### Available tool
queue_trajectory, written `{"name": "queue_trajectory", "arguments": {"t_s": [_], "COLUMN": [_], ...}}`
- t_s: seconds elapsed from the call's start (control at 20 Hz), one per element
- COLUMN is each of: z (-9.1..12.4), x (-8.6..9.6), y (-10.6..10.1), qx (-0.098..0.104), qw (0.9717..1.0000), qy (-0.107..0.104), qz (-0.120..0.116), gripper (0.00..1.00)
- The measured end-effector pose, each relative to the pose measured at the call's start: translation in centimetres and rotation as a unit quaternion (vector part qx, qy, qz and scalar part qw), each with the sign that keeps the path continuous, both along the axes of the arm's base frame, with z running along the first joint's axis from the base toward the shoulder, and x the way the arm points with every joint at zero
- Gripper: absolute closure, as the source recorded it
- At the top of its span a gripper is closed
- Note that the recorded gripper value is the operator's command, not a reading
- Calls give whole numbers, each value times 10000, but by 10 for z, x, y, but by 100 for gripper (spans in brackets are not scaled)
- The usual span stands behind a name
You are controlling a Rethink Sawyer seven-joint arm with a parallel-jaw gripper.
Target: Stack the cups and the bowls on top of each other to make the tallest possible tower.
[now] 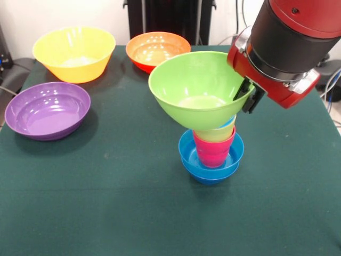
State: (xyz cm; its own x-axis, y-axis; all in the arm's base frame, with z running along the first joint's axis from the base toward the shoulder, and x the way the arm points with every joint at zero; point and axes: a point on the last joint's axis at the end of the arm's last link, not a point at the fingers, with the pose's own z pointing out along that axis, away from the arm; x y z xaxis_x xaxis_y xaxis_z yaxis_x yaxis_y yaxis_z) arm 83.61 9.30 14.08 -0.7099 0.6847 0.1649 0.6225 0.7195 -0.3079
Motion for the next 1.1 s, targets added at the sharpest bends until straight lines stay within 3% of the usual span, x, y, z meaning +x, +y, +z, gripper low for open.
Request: {"name": "queue_trajectory", "arguments": {"t_s": [0.45, 1.1], "z": [-8, -10], "x": [-3, -3], "y": [-2, 2], "qx": [-47, 52], "qw": [9999, 9999], "qy": [142, 144], "qz": [-15, -26], "gripper": [100, 100]}}
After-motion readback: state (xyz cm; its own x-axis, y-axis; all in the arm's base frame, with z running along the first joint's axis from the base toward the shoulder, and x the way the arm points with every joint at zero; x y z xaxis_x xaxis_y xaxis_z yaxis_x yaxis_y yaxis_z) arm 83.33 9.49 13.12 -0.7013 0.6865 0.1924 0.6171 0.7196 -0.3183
